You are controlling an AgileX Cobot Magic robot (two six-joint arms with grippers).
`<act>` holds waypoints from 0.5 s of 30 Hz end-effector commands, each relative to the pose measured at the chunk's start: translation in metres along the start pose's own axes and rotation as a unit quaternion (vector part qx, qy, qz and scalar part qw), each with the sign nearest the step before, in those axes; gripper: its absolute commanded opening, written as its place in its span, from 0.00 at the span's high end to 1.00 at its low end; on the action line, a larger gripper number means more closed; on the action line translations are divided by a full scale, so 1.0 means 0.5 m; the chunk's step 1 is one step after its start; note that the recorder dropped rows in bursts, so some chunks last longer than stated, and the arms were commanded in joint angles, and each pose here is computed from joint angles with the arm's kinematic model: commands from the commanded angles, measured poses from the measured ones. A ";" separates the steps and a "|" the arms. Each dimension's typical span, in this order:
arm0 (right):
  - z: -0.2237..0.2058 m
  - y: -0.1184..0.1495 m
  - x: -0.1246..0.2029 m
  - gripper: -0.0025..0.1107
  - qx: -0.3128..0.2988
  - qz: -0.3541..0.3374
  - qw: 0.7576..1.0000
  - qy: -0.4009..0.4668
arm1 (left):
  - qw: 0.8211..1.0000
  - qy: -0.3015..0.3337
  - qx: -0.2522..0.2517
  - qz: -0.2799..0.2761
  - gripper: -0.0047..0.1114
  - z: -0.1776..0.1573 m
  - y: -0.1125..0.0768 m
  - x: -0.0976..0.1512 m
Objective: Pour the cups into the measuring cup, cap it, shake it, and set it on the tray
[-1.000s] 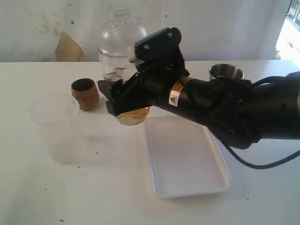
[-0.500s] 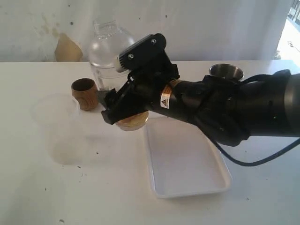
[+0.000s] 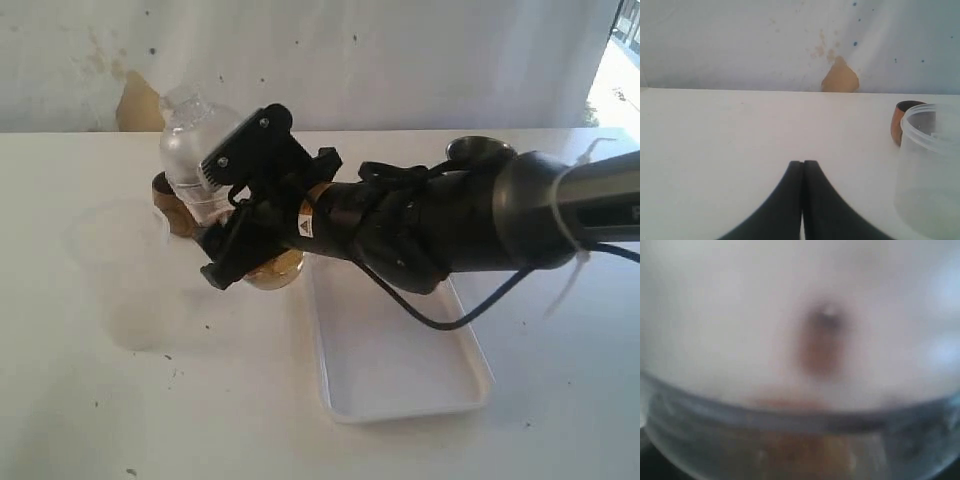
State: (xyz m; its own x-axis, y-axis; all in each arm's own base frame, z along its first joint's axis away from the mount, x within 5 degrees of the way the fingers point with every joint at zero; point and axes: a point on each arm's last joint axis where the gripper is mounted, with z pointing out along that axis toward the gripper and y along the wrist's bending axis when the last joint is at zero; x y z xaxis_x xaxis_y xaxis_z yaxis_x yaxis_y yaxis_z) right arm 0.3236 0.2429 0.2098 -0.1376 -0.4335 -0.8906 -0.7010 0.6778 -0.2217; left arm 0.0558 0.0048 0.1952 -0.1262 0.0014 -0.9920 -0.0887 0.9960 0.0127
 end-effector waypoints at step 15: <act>0.076 -0.074 -0.030 0.98 0.032 -0.133 0.989 0.055 | 1.000 -0.005 0.000 0.000 0.96 0.000 0.000 0.001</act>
State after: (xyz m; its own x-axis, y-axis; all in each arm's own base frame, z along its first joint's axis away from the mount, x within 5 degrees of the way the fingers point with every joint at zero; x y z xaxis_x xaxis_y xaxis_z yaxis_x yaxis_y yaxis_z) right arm 0.3747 0.2454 0.2051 -0.1218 -0.6420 -0.7570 -0.6896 0.6033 -0.4006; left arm 0.0558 0.0048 0.1952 -0.1262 0.0014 -0.9920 -0.0887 0.9960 0.0127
